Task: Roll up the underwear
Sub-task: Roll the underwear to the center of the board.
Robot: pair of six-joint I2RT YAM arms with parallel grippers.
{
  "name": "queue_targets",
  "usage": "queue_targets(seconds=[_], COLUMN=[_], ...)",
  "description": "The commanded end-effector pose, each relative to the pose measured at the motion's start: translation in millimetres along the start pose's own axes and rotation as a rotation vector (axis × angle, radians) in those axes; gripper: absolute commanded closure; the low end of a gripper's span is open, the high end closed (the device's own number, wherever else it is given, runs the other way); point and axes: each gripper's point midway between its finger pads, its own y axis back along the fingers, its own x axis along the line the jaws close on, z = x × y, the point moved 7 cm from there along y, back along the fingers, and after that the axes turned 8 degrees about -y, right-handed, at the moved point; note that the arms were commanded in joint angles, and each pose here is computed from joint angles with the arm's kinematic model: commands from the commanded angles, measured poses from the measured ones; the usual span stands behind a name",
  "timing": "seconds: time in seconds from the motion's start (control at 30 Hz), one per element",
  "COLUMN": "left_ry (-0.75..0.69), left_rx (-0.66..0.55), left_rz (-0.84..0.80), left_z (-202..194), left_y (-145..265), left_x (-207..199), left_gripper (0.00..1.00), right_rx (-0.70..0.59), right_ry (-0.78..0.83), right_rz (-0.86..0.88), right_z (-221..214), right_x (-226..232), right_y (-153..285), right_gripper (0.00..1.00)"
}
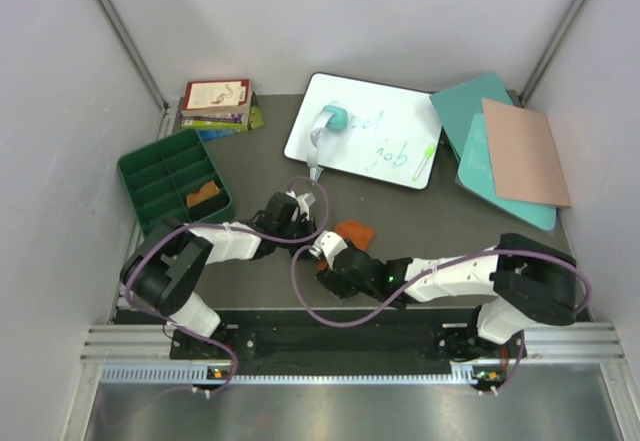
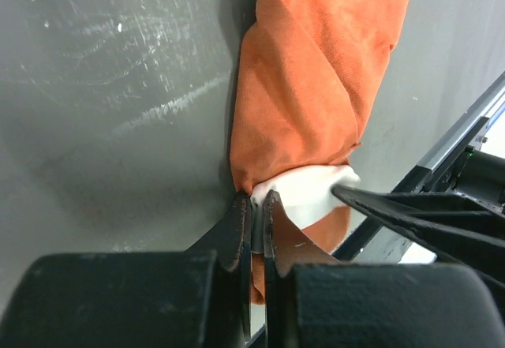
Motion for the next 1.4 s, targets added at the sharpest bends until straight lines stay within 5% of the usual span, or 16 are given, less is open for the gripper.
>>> queue_targets(seconds=[0.0,0.27,0.4,0.53,0.63,0.93,1.37], left_ry=[0.034,0.035,0.054,0.063,0.035,-0.093,-0.185], left_rx=[0.119,0.083,0.028,-0.063,-0.132,-0.338,-0.334], left_rz=[0.055,0.006,0.006,0.053,0.057,-0.034,-0.241], left_z=[-22.7,-19.3,-18.6,-12.5,-10.3,-7.0,-26.3], left_y=[2.3,7.2,15.6,31.8,46.9,78.0,57.3], left_x=[12.1,4.4,2.0,1.8,-3.8,-20.4,-18.3], left_gripper=[1.0,0.99,0.56,0.38,0.34,0.33,0.34], right_rx=[-0.031,0.095,0.13,0.179,0.236,0.322,0.425], right_ry=[0.039,0.036,0.001,-0.095,-0.187,-0.493,-0.702], right_rz=[-0.059,-0.021,0.076,0.275,0.378,0.625,0.691], right_z=[9.9,-18.5,-17.1,-8.0,-1.8,18.1,23.0], right_x=[-1.3,2.3,13.0,25.6,23.4,-4.7,-50.4], right_y=[-8.0,-18.0,-12.9,-4.6,1.9,-1.6,-24.9], right_gripper=[0.38,0.81,1.0,1.0,1.0,1.0,1.0])
